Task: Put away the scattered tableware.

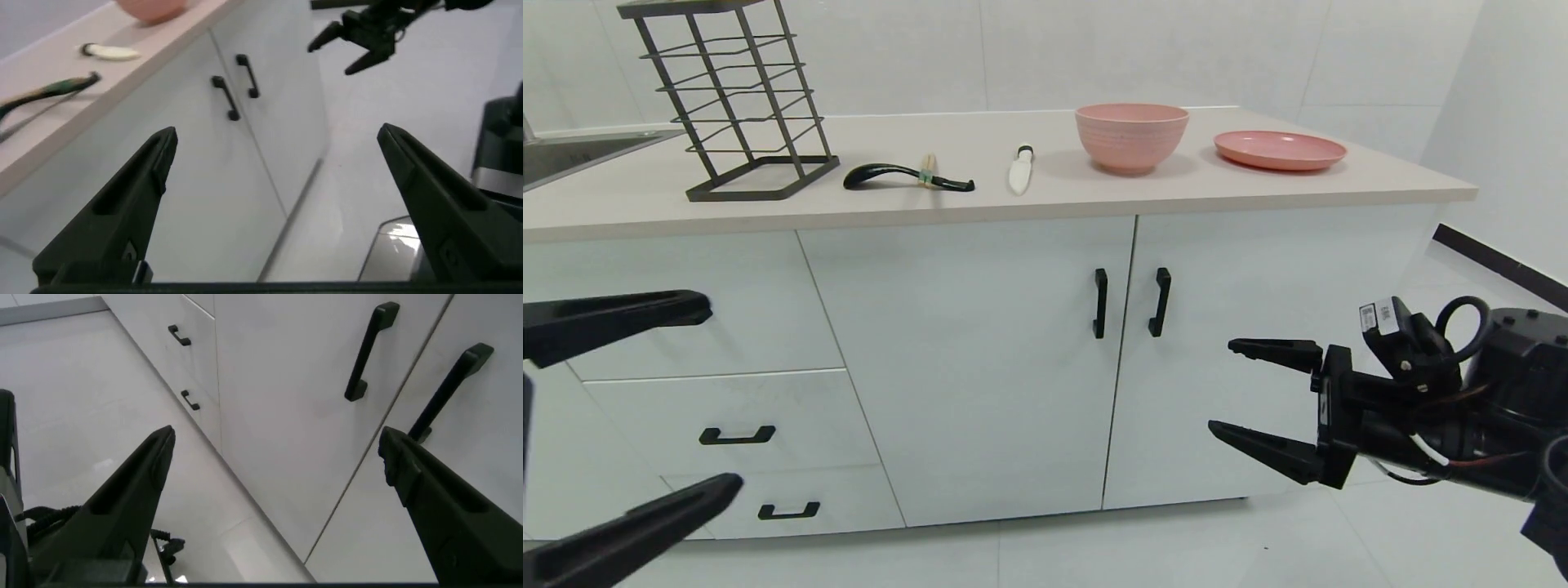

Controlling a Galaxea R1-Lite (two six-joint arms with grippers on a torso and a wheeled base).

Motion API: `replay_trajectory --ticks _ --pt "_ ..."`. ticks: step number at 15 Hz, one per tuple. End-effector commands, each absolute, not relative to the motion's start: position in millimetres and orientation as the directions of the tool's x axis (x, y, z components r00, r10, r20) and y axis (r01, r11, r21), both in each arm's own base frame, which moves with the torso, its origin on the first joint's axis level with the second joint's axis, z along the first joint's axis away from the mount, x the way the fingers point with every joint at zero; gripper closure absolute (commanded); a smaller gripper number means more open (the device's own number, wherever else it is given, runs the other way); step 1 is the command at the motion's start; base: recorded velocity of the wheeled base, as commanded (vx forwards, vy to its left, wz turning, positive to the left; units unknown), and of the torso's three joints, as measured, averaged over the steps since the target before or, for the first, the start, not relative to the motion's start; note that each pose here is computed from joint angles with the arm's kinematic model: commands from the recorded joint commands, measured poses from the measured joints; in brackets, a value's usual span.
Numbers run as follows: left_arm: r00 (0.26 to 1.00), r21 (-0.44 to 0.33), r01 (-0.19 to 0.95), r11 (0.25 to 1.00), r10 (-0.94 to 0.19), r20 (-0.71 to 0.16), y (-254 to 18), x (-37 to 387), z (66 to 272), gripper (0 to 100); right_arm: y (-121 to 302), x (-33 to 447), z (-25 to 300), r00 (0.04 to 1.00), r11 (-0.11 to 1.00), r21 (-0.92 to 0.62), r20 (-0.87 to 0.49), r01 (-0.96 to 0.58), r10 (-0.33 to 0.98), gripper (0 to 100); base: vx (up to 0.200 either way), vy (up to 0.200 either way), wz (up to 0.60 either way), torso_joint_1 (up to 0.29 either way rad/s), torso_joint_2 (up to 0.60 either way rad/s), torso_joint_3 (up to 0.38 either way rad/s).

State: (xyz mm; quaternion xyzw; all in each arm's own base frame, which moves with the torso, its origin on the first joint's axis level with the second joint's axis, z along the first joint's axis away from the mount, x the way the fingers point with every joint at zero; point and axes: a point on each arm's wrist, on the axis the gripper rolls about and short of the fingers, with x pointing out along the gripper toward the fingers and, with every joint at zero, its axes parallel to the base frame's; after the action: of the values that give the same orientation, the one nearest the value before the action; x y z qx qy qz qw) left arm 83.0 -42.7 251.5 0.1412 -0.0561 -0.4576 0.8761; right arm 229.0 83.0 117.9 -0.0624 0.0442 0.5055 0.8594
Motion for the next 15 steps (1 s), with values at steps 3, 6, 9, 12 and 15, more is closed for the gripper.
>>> replay_trajectory --ticks 3,6,9,12,15 --pt "0.485 0.26 0.861 0.438 -0.861 -0.154 -80 142 233 0 83 227 121 0.492 0.487 -0.068 -0.133 -0.871 0.861 0 0.0 0.0 0.0 0.0 0.0 0.0" --pt "0.43 0.235 0.894 0.381 -0.878 -0.209 -104 169 225 0 74 238 119 0.513 0.509 -0.063 -0.13 -0.858 0.849 0 0.0 0.0 0.0 0.0 0.0 0.0" --pt "0.336 0.198 0.935 0.293 -0.911 -0.238 -139 190 223 0 77 259 115 0.402 0.399 -0.046 -0.112 -0.916 0.909 0 0.0 0.0 0.0 0.0 0.0 0.0" --pt "0.297 0.163 0.952 0.26 -0.913 -0.279 -157 206 211 0 81 281 106 0.401 0.4 -0.041 -0.114 -0.916 0.909 0 0.0 0.0 0.0 0.0 0.0 0.0" --pt "0.274 0.158 0.959 0.237 -0.919 -0.284 -177 223 200 0 82 311 94 0.414 0.412 -0.038 -0.116 -0.91 0.903 0 0.0 0.0 0.0 0.0 0.0 0.0"
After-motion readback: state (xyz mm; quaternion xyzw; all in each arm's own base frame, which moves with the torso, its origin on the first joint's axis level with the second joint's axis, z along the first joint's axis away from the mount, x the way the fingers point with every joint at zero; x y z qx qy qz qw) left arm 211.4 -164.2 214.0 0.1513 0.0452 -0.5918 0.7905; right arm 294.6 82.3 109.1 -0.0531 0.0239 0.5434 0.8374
